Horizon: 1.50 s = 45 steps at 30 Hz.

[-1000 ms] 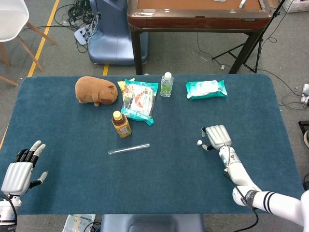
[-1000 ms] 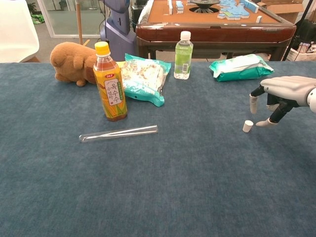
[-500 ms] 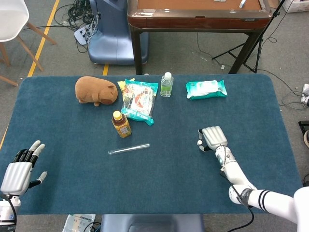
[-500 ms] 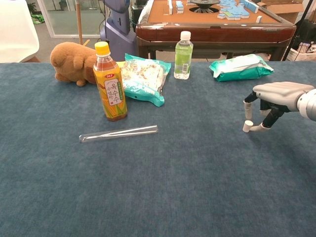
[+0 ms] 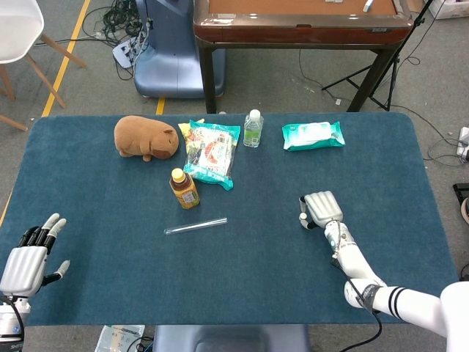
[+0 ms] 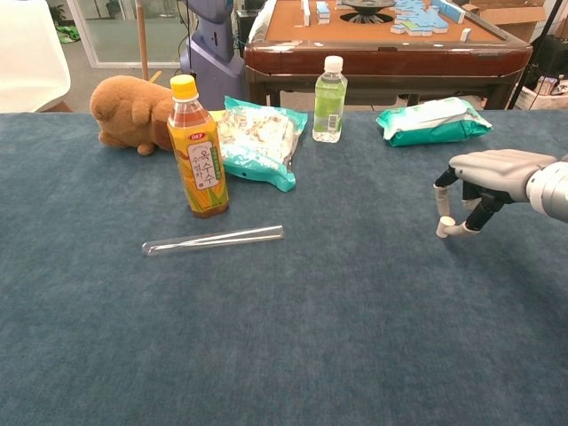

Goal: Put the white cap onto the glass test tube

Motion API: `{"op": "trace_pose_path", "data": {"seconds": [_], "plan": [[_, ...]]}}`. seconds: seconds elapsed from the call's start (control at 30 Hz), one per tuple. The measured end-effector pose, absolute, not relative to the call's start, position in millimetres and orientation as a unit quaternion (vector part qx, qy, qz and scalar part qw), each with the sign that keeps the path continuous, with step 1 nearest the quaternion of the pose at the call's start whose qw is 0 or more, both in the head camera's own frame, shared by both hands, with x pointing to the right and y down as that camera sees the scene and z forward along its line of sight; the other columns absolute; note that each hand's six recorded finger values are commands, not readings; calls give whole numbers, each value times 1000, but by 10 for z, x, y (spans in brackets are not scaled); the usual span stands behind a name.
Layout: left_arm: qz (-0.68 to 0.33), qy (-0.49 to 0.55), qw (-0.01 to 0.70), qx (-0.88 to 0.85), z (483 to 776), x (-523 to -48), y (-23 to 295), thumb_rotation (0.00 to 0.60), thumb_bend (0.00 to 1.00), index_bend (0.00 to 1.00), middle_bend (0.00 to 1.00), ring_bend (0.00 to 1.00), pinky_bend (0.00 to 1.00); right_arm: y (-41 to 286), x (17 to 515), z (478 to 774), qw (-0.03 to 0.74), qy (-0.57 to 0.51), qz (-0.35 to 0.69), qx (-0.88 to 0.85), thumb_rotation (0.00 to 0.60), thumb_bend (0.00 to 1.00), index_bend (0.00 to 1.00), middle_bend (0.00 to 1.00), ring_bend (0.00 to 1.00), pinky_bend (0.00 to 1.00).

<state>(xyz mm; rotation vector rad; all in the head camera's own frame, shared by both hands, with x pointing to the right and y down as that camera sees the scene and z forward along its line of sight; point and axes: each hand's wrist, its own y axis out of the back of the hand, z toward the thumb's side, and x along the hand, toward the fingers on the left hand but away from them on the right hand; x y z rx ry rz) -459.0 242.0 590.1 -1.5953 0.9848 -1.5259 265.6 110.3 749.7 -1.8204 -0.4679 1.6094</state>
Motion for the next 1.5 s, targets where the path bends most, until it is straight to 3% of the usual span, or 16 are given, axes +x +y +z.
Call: {"op": "trace_pose_path", "data": {"seconds": [0.9, 1.13, 1.37, 1.5], "plan": [[-595, 381, 350, -615, 5922, -4627, 2441, 600, 250, 109, 75, 150, 103, 1101, 2628, 7515, 324, -172, 618, -695, 600, 292, 527, 1000, 1000, 1000], [-595, 382, 350, -614, 5921, -4637, 2431, 600, 251, 108, 75, 150, 103, 1083, 2611, 7503, 322, -176, 615, -697, 600, 347, 566, 1000, 1000, 1000], [-587, 377, 354, -623, 5921, -4606, 2356, 600, 251, 111, 100, 167, 139, 1022, 2619, 7334, 318, -195, 604, -704, 600, 351, 576, 1000, 1000, 1000], [-571, 364, 363, -640, 5921, -4530, 2228, 600, 251, 183, 175, 227, 170, 951, 2631, 7106, 322, -211, 590, -710, 600, 352, 577, 1000, 1000, 1000]]}}
